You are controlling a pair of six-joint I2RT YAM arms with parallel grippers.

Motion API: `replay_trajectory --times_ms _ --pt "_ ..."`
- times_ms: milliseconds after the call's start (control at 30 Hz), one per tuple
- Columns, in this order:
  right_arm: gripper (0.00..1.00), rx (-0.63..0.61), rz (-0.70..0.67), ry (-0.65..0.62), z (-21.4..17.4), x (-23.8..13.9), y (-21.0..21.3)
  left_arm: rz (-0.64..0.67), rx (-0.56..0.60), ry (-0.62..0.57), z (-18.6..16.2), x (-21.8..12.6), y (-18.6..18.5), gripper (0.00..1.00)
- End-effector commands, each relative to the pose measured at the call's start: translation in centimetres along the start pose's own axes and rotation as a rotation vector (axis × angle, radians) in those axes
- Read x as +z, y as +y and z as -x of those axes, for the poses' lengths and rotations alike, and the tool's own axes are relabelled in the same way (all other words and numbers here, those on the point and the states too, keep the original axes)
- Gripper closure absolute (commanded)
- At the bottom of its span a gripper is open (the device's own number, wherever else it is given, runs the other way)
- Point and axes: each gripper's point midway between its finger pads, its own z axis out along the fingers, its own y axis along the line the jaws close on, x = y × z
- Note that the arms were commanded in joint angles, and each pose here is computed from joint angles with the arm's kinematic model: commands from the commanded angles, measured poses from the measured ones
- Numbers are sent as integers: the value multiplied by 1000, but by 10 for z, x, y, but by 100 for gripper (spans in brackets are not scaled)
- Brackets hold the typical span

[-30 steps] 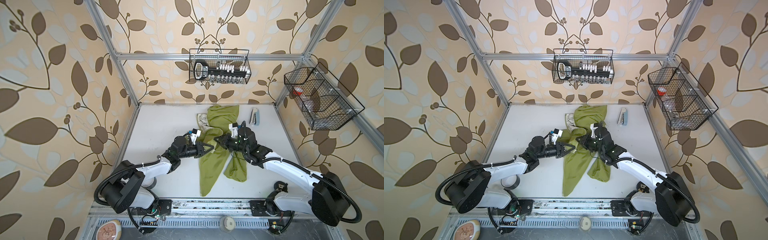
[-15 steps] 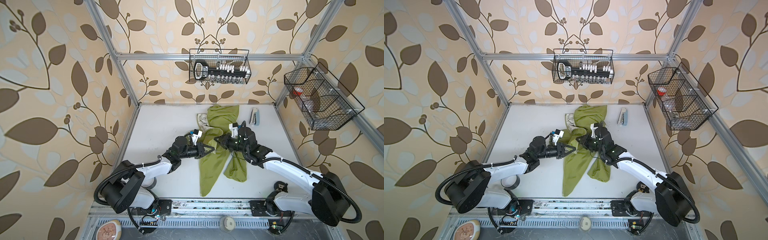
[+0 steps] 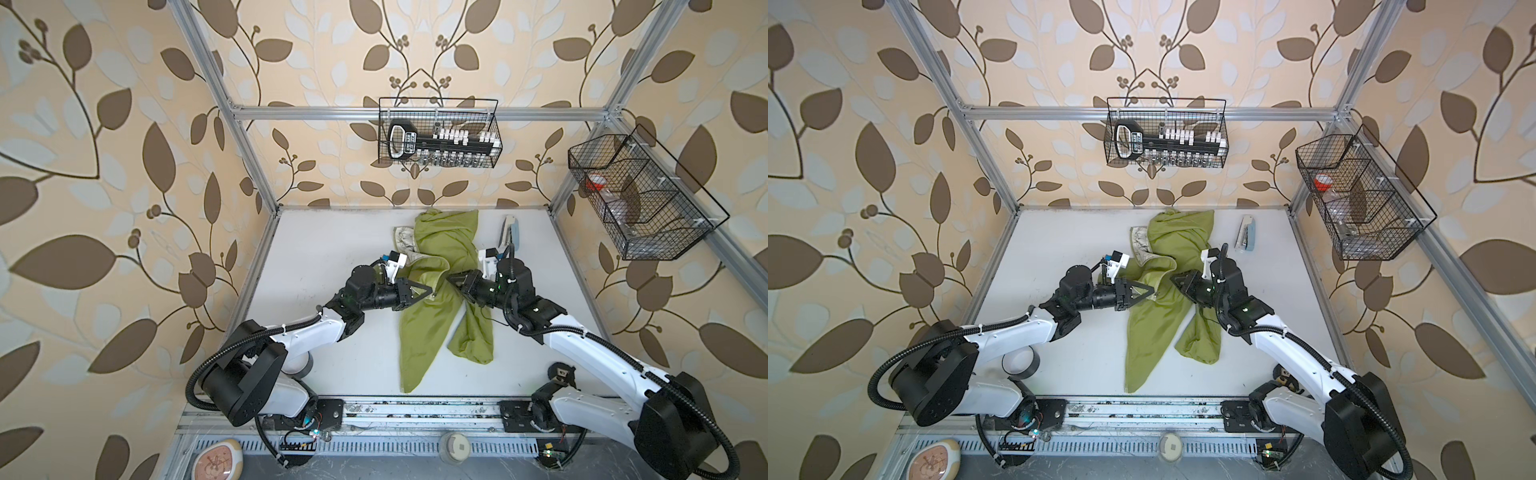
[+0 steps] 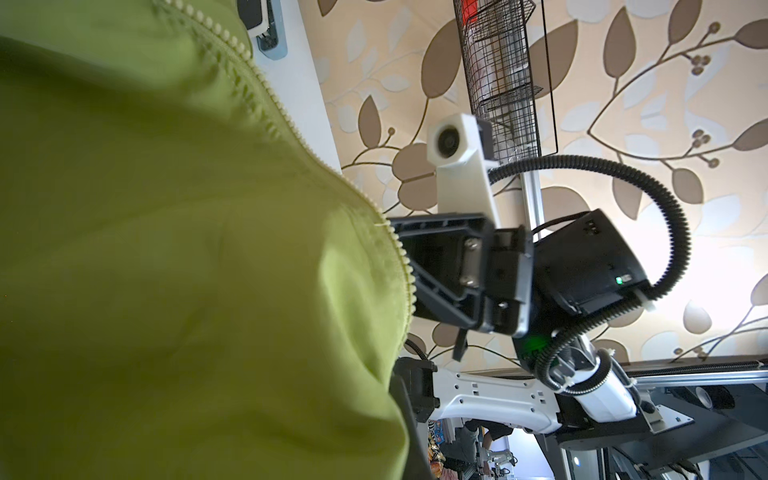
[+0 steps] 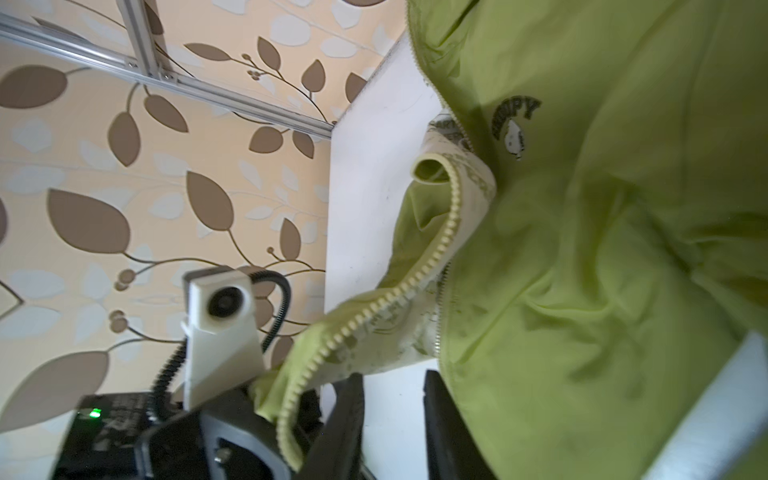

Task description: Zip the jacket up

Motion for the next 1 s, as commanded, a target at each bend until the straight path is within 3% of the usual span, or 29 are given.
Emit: replay_trajectory --times_ms 0,100,300,567,967 --pt "83 -26 -16 85 -25 -2 -14 -70 89 -17 18 1 -30 100" --pt "87 -29 37 135 -44 1 -5 -79 95 -28 26 2 -36 100" --pt "85 -29 173 151 -60 3 29 -107 90 -31 30 3 -46 100" --pt "86 29 340 126 -49 9 65 -129 73 -40 26 -3 -50 100" --pt "87 21 277 58 -23 5 57 -124 66 -40 19 -11 -49 100"
